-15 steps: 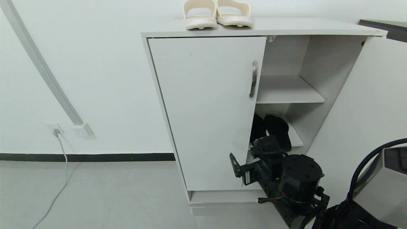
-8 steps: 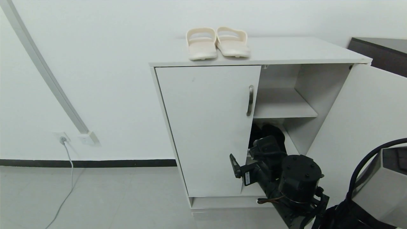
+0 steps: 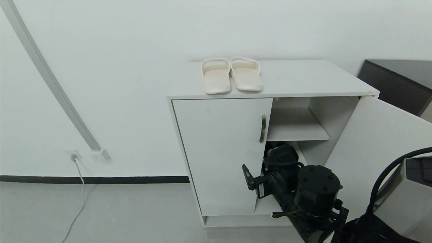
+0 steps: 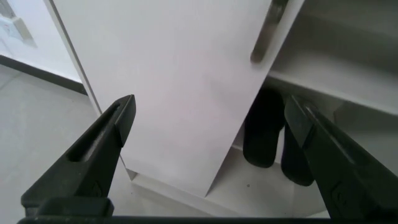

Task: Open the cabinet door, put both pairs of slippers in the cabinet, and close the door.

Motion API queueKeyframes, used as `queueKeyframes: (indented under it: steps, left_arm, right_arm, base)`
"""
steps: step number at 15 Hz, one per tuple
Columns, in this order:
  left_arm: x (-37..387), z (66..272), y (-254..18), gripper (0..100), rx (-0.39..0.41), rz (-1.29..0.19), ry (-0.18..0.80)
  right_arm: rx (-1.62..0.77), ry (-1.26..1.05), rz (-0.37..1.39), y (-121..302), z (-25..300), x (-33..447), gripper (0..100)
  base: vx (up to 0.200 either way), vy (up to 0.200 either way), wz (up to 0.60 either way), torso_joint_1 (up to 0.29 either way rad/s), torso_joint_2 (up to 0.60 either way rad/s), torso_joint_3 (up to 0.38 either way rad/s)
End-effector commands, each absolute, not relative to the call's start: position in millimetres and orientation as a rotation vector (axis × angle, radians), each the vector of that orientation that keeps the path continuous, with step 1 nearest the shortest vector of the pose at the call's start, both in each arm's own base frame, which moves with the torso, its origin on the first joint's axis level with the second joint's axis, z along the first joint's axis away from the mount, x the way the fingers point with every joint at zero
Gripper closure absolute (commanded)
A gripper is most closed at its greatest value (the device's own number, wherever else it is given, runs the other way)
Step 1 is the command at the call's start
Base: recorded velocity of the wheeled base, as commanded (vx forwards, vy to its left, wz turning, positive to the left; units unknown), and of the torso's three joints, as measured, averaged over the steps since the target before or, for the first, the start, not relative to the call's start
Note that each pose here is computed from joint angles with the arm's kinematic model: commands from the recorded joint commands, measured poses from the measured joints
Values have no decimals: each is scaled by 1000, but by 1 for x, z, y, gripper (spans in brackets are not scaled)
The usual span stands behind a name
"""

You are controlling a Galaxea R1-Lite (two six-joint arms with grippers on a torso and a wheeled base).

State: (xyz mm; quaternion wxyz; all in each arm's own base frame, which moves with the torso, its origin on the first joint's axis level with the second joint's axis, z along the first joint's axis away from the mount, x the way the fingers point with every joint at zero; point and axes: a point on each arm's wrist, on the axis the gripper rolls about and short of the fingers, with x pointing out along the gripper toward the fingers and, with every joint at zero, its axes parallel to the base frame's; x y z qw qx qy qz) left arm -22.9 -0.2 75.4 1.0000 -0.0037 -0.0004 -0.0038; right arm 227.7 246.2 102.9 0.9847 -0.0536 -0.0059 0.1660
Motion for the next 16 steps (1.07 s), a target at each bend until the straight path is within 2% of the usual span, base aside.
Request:
queueKeyframes:
  steps: [1,16]
  left_arm:
    - [-23,75,0,100,-8,-8,2]
    - [-23,75,0,100,-8,-8,0]
  right_arm:
    - [-109,-10,334,247,102,228,0]
    - [-119,-7,339,246,101,226,0]
  base:
    - [0,0,0,178,-500,-315]
    - [0,0,0,229,-544,-321]
